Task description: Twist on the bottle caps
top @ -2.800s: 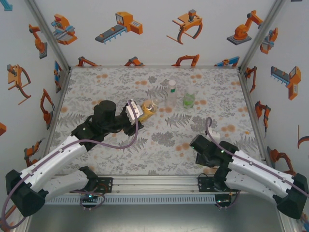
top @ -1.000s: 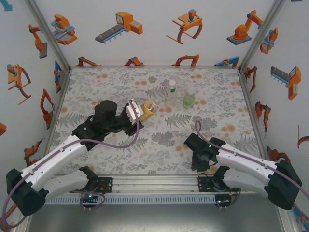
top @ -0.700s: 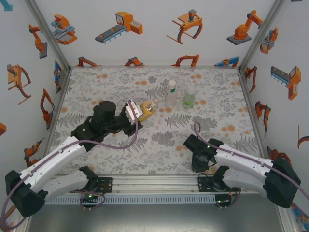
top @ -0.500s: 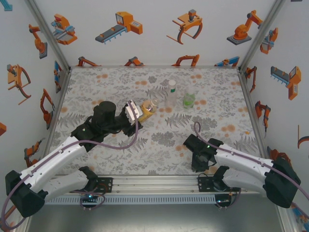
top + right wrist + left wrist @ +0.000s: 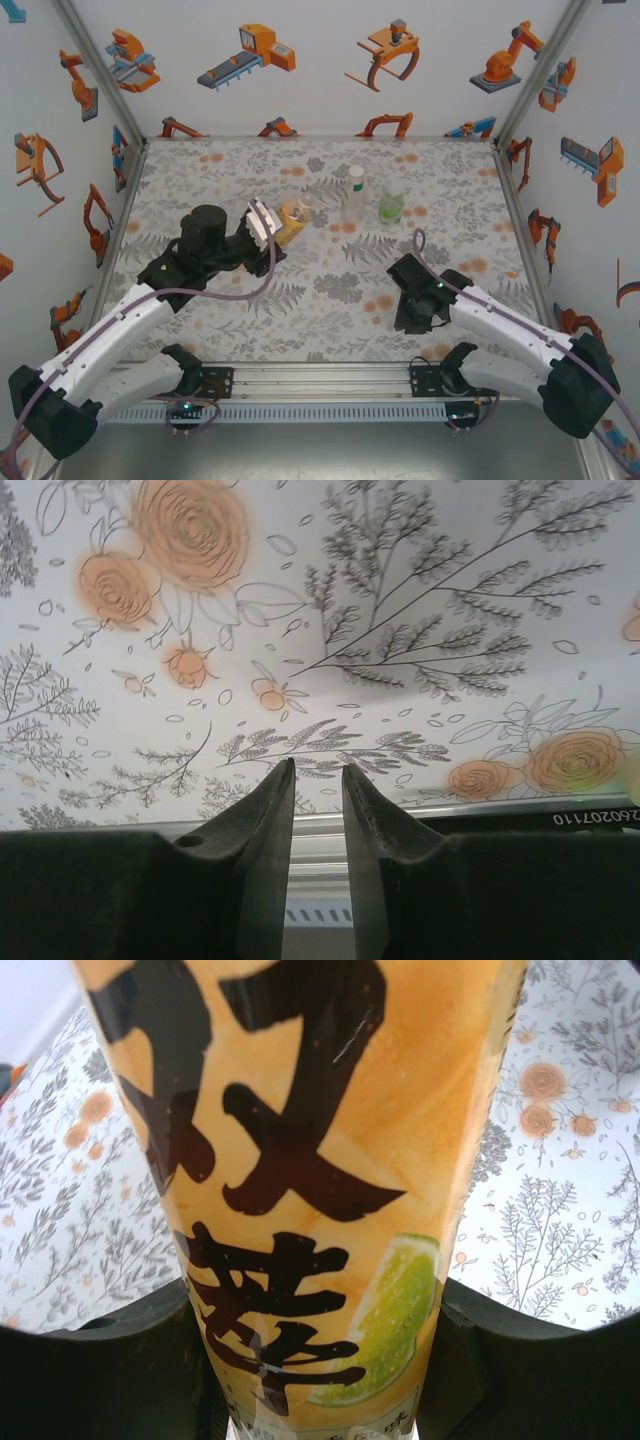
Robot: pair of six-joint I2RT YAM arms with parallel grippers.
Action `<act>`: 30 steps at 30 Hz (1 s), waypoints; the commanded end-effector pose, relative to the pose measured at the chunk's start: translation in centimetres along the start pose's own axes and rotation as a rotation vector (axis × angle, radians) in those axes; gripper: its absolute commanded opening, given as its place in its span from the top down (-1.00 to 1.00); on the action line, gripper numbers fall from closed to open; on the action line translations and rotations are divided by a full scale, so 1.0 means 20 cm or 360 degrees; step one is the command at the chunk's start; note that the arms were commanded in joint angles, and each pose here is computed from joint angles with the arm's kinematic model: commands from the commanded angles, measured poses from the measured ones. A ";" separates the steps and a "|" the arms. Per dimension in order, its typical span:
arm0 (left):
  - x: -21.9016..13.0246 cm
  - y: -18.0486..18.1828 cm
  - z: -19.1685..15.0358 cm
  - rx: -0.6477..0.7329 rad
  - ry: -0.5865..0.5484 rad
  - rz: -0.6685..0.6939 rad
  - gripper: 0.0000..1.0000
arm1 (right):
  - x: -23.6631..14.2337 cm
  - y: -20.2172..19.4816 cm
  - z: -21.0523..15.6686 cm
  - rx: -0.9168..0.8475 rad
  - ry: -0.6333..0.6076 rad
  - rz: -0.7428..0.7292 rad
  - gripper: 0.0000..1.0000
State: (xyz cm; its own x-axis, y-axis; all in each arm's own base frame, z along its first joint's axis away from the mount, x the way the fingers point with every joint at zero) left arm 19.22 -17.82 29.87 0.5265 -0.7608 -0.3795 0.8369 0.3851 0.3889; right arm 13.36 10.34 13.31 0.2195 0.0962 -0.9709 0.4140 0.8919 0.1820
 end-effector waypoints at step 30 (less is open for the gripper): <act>-0.22 0.05 -0.22 -0.0278 0.0296 0.0144 1.00 | -0.09 -0.52 0.12 0.1397 -0.0112 -0.0615 -0.22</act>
State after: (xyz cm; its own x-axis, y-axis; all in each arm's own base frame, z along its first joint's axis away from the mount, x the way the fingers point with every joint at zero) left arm 18.44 -11.74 28.29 0.6262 -0.5905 -0.5091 0.7728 0.5564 0.3052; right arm 12.22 0.63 13.22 0.0644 -0.1235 -0.9902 0.9560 0.2921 0.0257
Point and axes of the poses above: each hand's point on the last joint's axis, 136 mm out from that joint toward the fingers, its own x axis out along the fingers, its own y axis along the line the jaws close on, z = x × y, the point moved 8 cm from there along -x, back along the fingers, and after that the axes turned 12 degrees about x, right-handed, at the moved point
